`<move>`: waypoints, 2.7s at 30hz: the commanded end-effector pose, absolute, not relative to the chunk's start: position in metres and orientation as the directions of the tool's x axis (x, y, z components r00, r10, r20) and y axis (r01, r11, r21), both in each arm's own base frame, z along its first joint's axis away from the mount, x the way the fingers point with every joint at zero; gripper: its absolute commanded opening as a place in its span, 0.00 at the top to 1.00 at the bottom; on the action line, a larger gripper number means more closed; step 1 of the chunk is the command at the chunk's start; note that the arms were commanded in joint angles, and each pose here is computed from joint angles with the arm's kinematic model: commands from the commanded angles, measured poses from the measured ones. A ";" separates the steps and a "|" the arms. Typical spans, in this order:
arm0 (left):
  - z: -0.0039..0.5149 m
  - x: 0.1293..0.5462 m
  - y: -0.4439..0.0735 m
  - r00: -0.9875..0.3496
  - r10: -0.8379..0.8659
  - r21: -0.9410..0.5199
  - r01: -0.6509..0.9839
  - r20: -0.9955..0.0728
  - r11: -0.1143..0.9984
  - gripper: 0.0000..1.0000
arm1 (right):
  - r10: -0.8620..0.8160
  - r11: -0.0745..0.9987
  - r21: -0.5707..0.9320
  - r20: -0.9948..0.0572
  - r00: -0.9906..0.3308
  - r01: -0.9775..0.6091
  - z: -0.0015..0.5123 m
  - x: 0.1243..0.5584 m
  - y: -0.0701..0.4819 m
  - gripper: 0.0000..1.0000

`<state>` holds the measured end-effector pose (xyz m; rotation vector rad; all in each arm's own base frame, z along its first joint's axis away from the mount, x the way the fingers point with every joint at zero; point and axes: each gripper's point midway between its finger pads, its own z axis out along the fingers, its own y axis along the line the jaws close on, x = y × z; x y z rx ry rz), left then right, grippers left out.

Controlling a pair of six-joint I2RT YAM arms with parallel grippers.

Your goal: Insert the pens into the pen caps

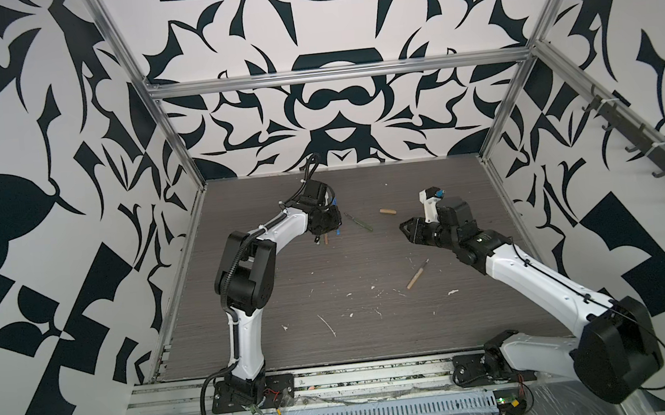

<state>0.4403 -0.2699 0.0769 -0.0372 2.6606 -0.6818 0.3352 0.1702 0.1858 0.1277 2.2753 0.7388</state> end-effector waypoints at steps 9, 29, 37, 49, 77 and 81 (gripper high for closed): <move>0.069 0.427 -0.171 -0.947 -0.114 -0.237 -0.041 -0.301 0.971 0.96 | 0.300 0.825 0.549 -0.627 -0.719 -0.135 0.191 0.335 0.170 0.70; 0.031 0.443 -0.164 -0.982 0.033 -0.137 0.059 -0.184 0.989 0.78 | 0.286 0.836 0.533 -0.625 -0.726 -0.130 0.194 0.327 0.166 0.70; 0.042 0.444 -0.169 -0.979 0.044 -0.162 0.077 -0.201 0.984 0.75 | 0.279 0.857 0.504 -0.628 -0.727 -0.106 0.197 0.321 0.157 0.70; 0.163 0.409 -0.168 -0.870 -0.041 -0.294 0.120 -0.491 0.948 0.60 | 0.292 0.944 0.277 -0.449 -0.844 0.179 0.129 0.302 0.114 0.71; 0.202 0.309 -0.256 -0.776 -0.087 -0.574 0.382 -0.625 0.724 0.53 | 0.392 0.917 0.163 -0.192 -0.900 0.365 0.031 0.295 0.103 0.71; 0.200 0.308 -0.256 -0.773 -0.081 -0.565 0.384 -0.629 0.730 0.53 | 0.404 0.908 0.199 -0.184 -0.896 0.369 0.027 0.299 0.108 0.74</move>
